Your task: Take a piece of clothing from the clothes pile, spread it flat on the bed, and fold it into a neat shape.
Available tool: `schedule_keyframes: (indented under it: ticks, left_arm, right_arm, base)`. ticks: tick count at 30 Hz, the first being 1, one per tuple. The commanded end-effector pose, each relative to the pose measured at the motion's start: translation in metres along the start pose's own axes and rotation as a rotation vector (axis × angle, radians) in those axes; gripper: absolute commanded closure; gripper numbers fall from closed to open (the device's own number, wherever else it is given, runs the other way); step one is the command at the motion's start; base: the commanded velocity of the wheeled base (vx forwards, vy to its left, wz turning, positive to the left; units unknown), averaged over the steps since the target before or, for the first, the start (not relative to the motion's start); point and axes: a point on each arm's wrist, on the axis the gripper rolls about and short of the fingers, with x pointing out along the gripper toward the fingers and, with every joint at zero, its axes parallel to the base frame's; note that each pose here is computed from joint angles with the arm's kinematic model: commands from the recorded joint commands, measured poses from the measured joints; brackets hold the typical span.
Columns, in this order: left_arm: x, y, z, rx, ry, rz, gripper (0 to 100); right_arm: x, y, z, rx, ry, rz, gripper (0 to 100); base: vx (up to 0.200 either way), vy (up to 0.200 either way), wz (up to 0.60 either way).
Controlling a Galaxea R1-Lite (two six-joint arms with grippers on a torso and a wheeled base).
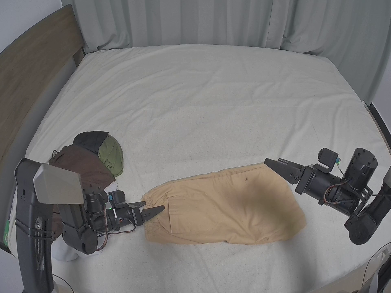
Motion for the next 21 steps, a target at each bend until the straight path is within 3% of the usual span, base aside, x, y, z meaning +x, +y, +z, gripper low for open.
schedule_keyframes:
  ticks: [1, 6, 10, 14, 21]
  left_arm:
    - [-0.021, -0.011, 0.015, 0.011, -0.031, 0.007, 0]
    - [-0.047, -0.02, 0.034, 0.04, -0.081, 0.023, 0]
    - [-0.054, -0.014, 0.033, 0.025, -0.08, 0.047, 0]
    - [-0.049, -0.005, 0.017, -0.007, -0.03, 0.061, 0]
    - [-0.041, 0.006, -0.008, 0.039, 0.05, 0.063, 0]
  right_arm:
    - [0.0, 0.0, 0.0, 0.0, 0.0, -0.001, 0]
    - [-0.001, -0.002, 0.0, 0.001, 0.001, -0.006, 0]
    - [0.001, -0.004, -0.003, 0.006, 0.009, -0.011, 0]
    - [0.0, -0.005, -0.004, 0.008, 0.013, -0.015, 0]
    - [0.001, -0.005, -0.008, 0.015, 0.03, -0.016, 0]
  base:
    - [0.0, 0.0, 0.0]
    - [0.0, 0.0, 0.0]
    - [0.0, 0.0, 0.0]
    - [0.0, 0.0, 0.0]
    - [0.0, 0.0, 0.0]
